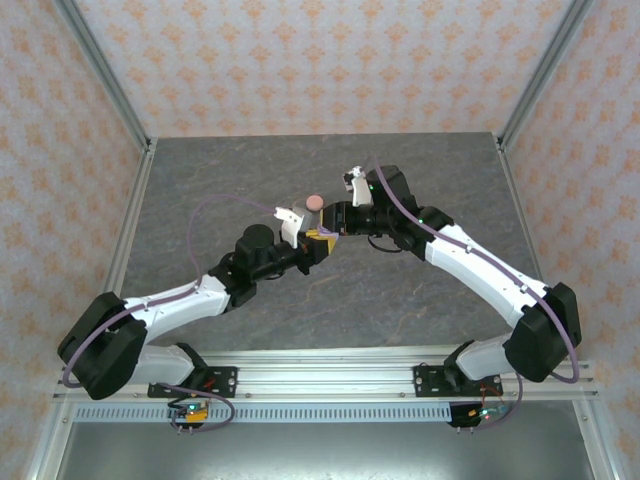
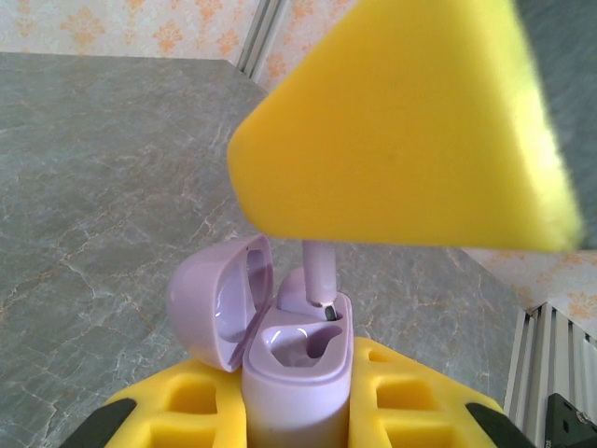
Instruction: Insert the wireless bluetooth earbuds into the charging case
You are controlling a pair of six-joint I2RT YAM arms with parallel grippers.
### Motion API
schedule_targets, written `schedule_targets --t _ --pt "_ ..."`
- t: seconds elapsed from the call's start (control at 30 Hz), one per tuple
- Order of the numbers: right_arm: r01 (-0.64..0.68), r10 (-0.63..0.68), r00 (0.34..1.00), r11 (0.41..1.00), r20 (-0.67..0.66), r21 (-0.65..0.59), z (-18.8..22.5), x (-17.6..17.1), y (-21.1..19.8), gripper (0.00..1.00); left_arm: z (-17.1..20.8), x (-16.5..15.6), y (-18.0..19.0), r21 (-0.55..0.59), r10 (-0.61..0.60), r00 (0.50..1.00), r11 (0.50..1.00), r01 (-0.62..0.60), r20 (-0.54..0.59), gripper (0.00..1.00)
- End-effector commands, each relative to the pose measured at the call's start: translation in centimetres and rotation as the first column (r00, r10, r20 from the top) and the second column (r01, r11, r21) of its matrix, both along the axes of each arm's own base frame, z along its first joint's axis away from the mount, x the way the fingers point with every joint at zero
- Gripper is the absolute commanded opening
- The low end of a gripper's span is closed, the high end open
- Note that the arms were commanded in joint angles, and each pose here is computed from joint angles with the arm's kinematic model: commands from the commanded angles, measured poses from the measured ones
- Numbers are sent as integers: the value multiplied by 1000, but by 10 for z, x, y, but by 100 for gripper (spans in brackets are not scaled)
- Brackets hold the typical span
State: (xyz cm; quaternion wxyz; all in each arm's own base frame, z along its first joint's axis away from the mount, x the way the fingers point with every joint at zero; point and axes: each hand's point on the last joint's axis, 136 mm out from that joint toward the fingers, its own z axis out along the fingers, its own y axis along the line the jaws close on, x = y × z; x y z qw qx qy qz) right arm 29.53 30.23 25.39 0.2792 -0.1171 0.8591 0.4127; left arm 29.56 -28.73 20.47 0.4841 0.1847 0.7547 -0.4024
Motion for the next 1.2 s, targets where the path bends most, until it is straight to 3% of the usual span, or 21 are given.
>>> schedule_targets --t 0.0,1.17 --pt "7 -8 999 999 35 31 11 1 4 24 22 3 -6 -51 -1 999 999 3 39 9" --pt "-36 36 999 999 4 0 -9 -16 -1 26 27 10 0 -85 57 998 995 -55 23 9"
